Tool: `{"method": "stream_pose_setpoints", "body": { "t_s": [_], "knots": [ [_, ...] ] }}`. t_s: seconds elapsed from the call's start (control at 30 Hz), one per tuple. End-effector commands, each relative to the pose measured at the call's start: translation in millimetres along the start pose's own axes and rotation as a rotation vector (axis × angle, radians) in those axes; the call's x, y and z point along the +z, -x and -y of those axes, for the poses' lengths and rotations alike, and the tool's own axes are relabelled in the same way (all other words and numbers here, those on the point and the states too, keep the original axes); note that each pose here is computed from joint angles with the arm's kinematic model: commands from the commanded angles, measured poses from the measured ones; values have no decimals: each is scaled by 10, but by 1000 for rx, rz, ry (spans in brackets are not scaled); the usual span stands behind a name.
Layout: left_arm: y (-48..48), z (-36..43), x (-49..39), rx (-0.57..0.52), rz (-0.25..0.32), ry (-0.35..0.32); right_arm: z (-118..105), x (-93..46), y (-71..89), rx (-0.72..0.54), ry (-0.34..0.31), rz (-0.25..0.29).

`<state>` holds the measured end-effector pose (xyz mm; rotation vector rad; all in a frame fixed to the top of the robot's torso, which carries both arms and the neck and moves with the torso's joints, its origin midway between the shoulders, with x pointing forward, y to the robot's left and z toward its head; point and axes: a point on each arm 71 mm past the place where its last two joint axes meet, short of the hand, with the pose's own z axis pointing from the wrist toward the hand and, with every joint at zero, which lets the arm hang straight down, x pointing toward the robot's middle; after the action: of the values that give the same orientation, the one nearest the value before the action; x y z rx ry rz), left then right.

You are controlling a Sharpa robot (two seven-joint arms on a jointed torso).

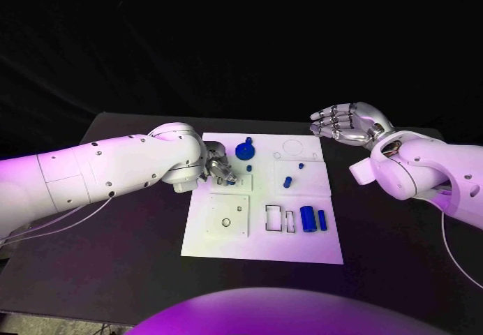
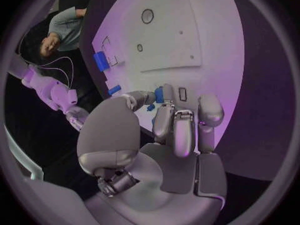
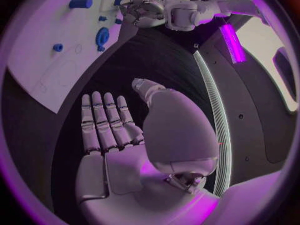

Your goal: Assemble the parts on the task board

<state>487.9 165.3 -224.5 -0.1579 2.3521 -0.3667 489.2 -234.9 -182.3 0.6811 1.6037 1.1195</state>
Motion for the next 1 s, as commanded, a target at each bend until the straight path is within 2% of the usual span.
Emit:
{"method": "stream_pose_setpoints", "body": {
  "t_s": [0.03, 0.57, 1.0],
  "knots": [
    [-22, 14, 8, 14, -23, 4, -5, -2, -20, 1, 6, -17],
    [-35, 69, 31, 19, -41, 3, -5, -5, -22, 2, 5, -19],
    [-13, 57, 50, 16, -36, 14, -5, -4, -28, 3, 3, -25]
  ]
}}
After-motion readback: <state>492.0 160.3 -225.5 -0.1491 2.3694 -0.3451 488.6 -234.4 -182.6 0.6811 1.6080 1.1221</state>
